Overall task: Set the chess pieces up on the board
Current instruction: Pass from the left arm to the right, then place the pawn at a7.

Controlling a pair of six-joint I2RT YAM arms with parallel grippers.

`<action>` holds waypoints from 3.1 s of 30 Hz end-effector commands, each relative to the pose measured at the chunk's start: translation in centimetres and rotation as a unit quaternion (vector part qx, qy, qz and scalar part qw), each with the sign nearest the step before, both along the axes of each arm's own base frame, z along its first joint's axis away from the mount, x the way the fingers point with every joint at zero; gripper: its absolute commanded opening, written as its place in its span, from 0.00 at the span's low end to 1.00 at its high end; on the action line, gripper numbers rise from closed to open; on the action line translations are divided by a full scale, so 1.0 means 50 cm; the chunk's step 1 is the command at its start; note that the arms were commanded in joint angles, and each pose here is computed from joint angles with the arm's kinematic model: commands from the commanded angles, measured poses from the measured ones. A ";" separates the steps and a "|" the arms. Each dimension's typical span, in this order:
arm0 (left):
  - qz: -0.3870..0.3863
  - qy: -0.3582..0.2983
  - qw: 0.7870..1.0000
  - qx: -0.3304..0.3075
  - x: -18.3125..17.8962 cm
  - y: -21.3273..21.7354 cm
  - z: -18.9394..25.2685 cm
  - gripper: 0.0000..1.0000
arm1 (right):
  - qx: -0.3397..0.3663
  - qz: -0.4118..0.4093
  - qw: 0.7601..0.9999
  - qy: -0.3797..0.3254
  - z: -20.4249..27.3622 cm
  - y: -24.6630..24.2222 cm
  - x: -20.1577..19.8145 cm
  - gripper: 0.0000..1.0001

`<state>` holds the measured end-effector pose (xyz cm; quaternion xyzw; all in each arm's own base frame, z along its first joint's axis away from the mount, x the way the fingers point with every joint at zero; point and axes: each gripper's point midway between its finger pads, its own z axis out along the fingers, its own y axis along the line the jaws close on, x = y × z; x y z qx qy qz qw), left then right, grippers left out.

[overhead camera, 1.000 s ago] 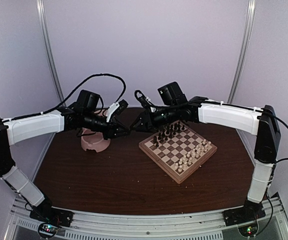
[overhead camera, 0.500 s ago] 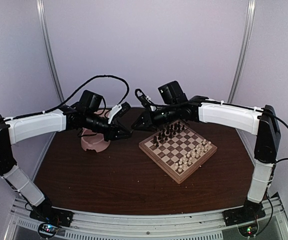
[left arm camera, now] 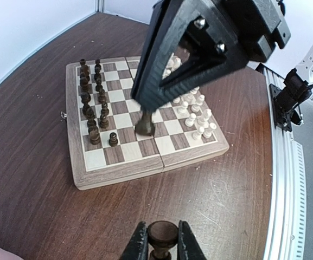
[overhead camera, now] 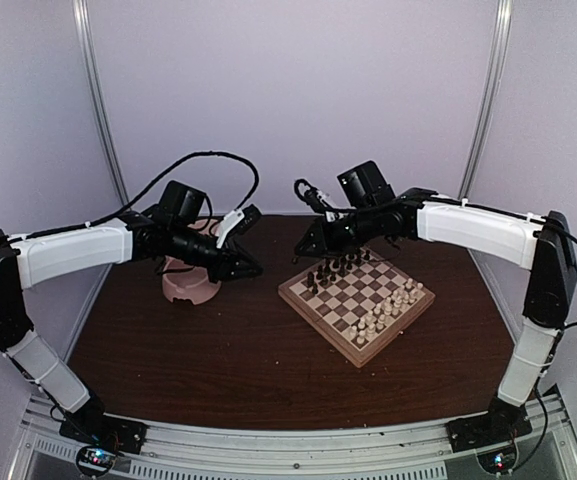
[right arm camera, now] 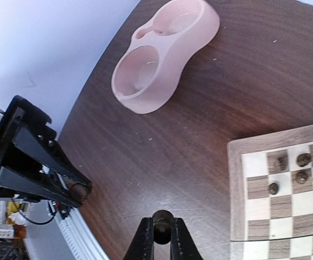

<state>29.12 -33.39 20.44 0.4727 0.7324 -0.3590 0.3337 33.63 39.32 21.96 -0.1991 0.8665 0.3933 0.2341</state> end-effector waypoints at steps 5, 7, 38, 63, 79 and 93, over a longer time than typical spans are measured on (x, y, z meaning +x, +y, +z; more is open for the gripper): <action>0.090 0.029 0.996 -0.003 0.050 0.000 -0.033 0.16 | -0.178 -0.032 0.976 -0.124 -0.100 -0.081 0.034 0.06; 0.101 0.044 0.994 -0.012 0.055 -0.004 -0.041 0.16 | -0.196 -0.027 0.971 -0.131 -0.125 -0.076 0.039 0.06; 0.182 0.023 0.983 0.016 0.089 0.055 -0.052 0.15 | -0.294 -0.030 0.944 -0.149 -0.274 -0.053 0.101 0.08; 0.178 0.031 0.983 0.021 0.089 0.053 -0.061 0.15 | -0.274 0.002 0.951 -0.146 -0.270 -0.028 0.092 0.09; 0.179 0.030 0.983 0.026 0.088 0.056 -0.067 0.15 | -0.284 0.008 0.949 -0.134 -0.305 -0.029 0.089 0.15; 0.249 0.083 0.965 0.019 0.114 0.064 -0.037 0.15 | -0.230 0.006 0.955 -0.185 -0.180 -0.017 0.080 0.53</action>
